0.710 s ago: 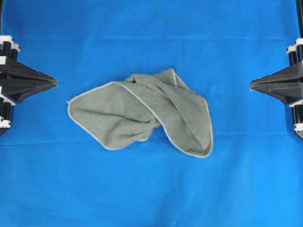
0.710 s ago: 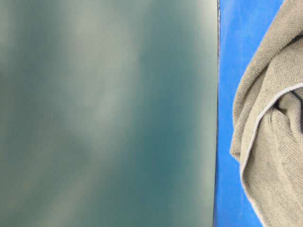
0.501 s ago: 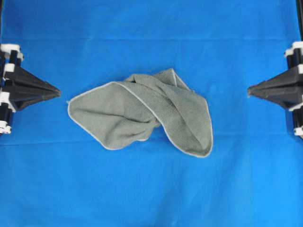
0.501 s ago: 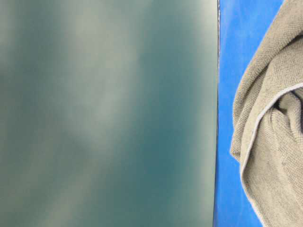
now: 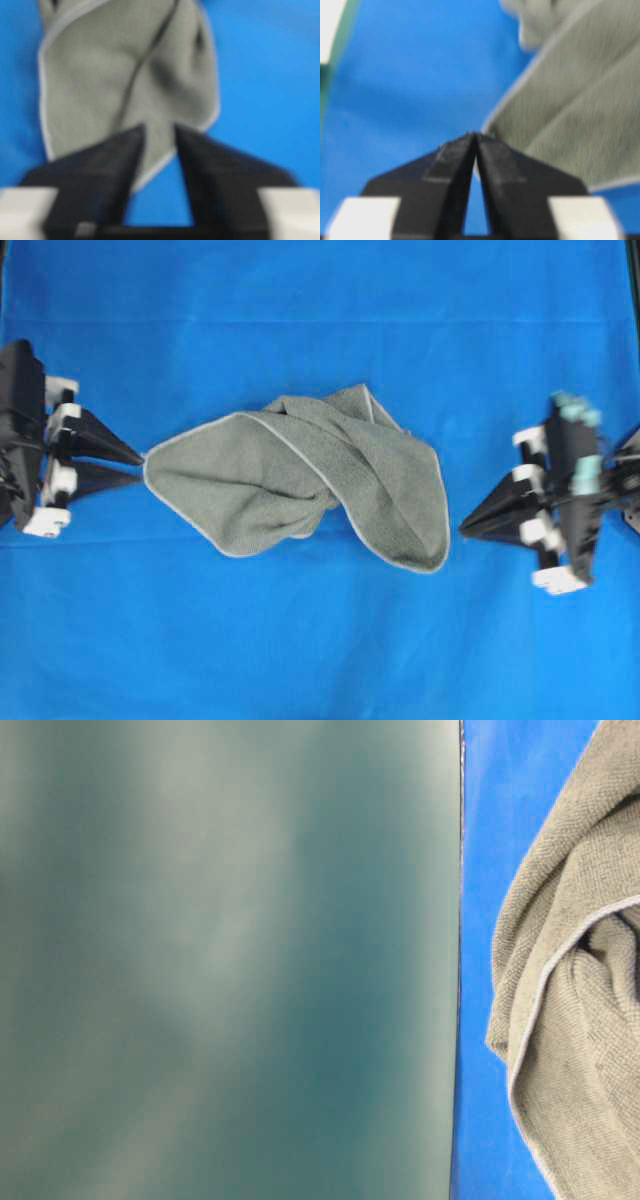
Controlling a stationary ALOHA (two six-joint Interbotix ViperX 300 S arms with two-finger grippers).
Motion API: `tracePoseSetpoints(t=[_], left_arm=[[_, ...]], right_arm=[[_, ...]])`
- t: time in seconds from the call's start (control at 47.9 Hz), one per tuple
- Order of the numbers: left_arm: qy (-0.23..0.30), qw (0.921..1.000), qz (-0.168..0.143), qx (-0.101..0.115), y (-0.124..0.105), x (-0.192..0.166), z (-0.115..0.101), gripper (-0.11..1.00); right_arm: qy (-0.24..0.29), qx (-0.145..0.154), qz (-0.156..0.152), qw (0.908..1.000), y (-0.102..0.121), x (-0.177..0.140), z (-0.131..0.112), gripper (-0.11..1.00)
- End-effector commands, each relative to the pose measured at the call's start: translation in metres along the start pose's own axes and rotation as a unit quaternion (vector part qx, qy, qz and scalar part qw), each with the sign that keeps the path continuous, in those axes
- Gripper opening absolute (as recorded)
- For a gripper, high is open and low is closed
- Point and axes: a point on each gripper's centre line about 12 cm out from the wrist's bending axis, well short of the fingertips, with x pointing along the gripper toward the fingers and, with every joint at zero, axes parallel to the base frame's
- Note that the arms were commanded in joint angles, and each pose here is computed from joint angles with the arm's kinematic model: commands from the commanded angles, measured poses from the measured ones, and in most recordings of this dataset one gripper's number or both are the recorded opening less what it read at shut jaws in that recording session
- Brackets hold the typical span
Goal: Fold a large towel.
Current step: 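Reach both grippers to opposite ends of the grey towel and grasp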
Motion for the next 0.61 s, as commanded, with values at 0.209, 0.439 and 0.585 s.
tracePoseSetpoints(t=[0.209, 0.439, 0.585], left_arm=[[0.074, 0.9969, 0.027, 0.000, 0.012, 0.040, -0.031, 0.88], [0.117, 0.9909, 0.064, -0.017, 0.032, 0.071, -0.049, 0.88], [0.123, 0.9889, 0.079, -0.028, 0.041, 0.078, -0.050, 0.88]], right_arm=[[0.117, 0.011, -0.040, 0.9922, 0.002, 0.064, -0.005, 0.64], [0.155, 0.011, -0.051, 0.9864, 0.003, 0.099, -0.012, 0.63], [0.177, 0.012, -0.063, 0.9822, -0.003, 0.112, -0.023, 0.63]])
